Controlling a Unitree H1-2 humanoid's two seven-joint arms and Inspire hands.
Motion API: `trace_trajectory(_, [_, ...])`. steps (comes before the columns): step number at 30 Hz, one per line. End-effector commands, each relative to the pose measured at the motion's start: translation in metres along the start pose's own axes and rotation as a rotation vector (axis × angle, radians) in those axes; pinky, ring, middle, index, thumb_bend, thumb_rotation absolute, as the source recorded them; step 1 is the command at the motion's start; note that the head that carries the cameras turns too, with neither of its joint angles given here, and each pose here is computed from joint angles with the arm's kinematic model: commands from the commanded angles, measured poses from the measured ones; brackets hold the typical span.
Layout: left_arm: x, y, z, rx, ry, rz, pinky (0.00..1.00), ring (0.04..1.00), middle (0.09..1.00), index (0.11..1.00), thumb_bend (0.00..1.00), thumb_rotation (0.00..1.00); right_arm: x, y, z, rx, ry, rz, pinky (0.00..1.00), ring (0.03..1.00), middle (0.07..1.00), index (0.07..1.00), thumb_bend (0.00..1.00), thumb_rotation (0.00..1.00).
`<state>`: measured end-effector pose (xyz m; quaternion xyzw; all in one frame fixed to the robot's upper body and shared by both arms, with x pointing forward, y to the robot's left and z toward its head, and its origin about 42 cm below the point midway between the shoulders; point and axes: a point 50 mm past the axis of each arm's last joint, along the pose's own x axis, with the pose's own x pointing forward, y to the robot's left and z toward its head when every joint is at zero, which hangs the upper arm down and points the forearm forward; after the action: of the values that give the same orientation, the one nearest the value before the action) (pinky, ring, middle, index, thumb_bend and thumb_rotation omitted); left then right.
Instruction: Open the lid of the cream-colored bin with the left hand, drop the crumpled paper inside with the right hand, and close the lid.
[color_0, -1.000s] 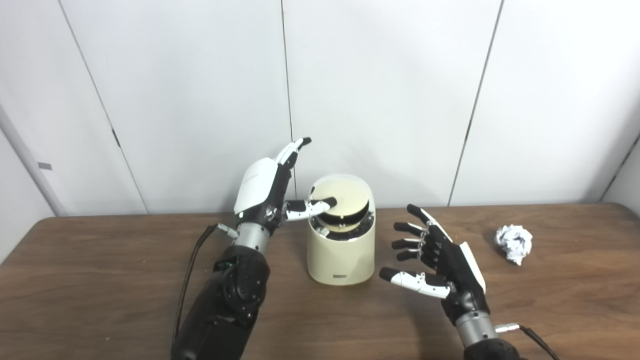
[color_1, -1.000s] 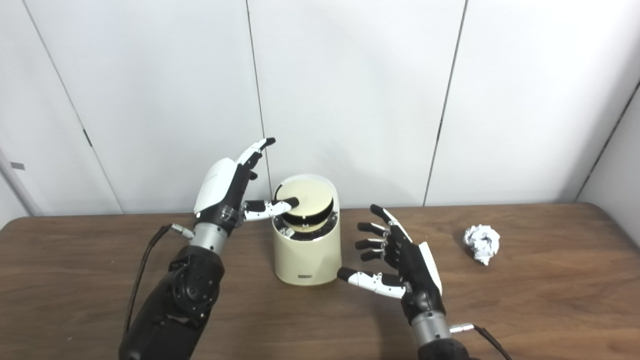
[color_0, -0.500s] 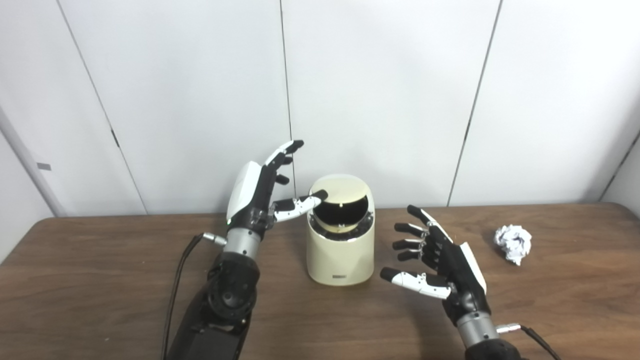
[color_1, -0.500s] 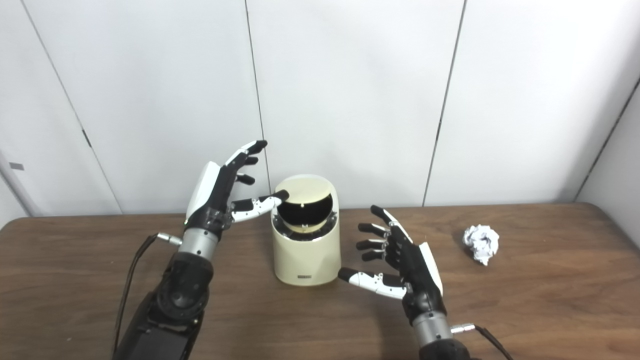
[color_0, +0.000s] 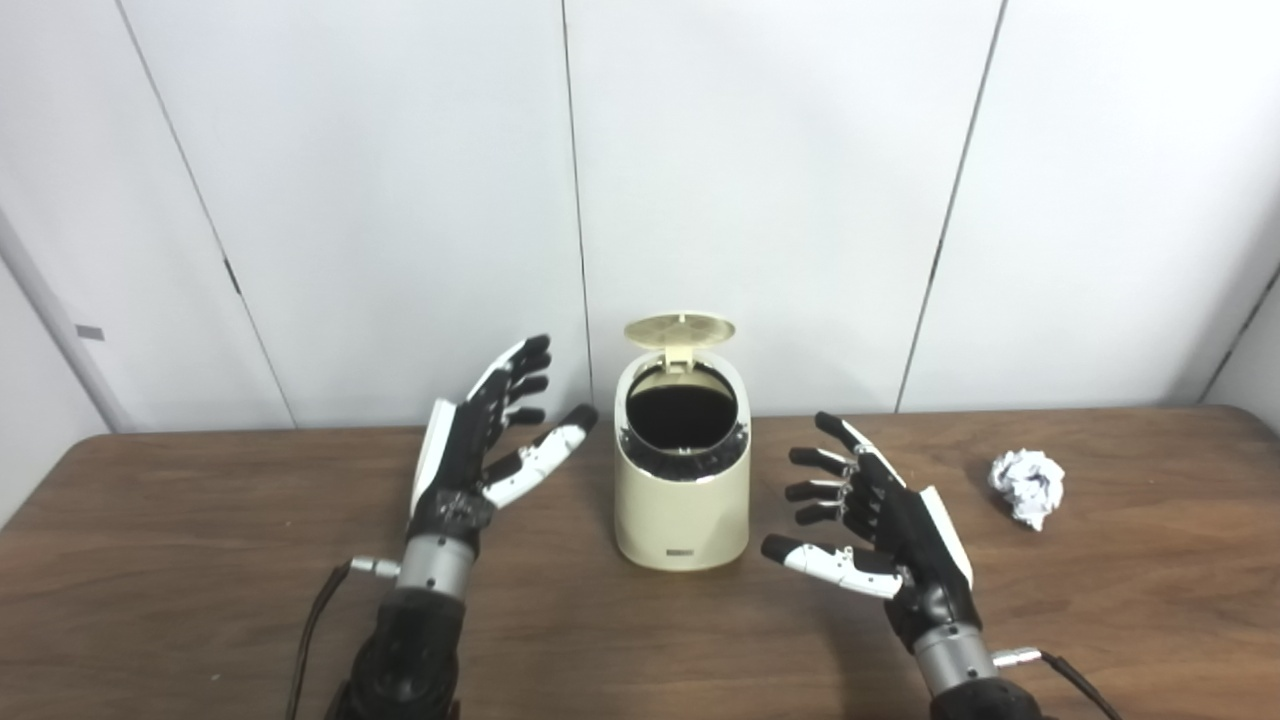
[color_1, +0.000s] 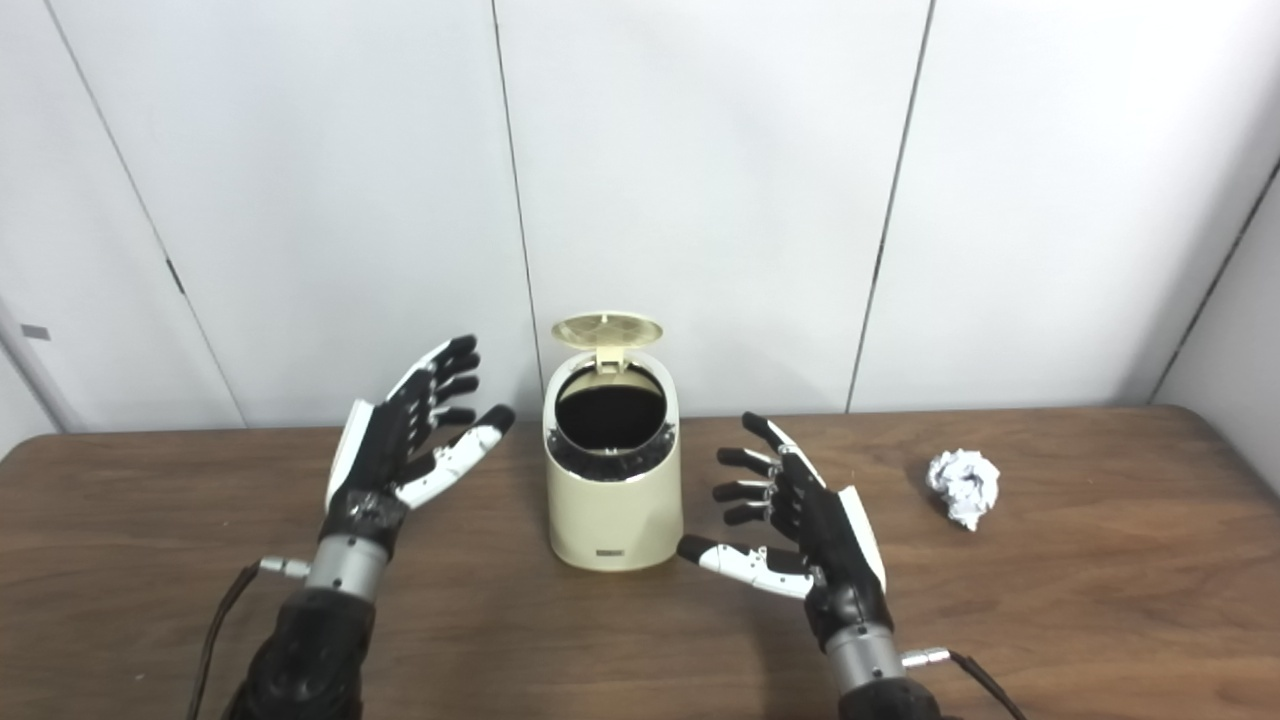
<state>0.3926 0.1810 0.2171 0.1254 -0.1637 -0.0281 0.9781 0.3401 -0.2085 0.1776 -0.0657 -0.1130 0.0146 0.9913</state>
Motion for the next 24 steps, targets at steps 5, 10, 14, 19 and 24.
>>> trace_trajectory(5, [-0.002, 0.006, 0.008, -0.028, -0.097, 0.025, 0.76, 0.847, 0.872, 0.929, 0.62, 0.43, 0.007, -0.001, 0.017, -0.005, -0.086, 0.004, 0.58, 0.647, 0.761, 0.874, 0.73, 0.15])
trace_trajectory(10, [-0.011, 0.008, -0.007, -0.068, -0.087, 0.014, 0.77, 0.84, 0.866, 0.929, 0.65, 0.43, 0.007, -0.001, 0.018, 0.001, -0.082, 0.0, 0.58, 0.648, 0.763, 0.874, 0.73, 0.14])
trace_trajectory(14, [-0.021, 0.007, -0.018, -0.096, -0.058, 0.0, 0.77, 0.845, 0.873, 0.929, 0.7, 0.46, 0.007, -0.003, 0.017, -0.006, -0.082, 0.001, 0.58, 0.649, 0.759, 0.874, 0.73, 0.13])
trace_trajectory(19, [-0.031, 0.006, -0.032, -0.1, -0.018, -0.006, 0.79, 0.847, 0.876, 0.931, 0.74, 0.46, 0.007, -0.005, 0.016, -0.003, -0.08, -0.001, 0.57, 0.643, 0.76, 0.873, 0.73, 0.12])
trace_trajectory(24, [-0.038, 0.002, -0.047, -0.103, 0.013, -0.036, 0.8, 0.866, 0.889, 0.949, 0.81, 0.43, 0.008, -0.009, 0.014, 0.019, -0.081, -0.002, 0.57, 0.656, 0.774, 0.874, 0.74, 0.12])
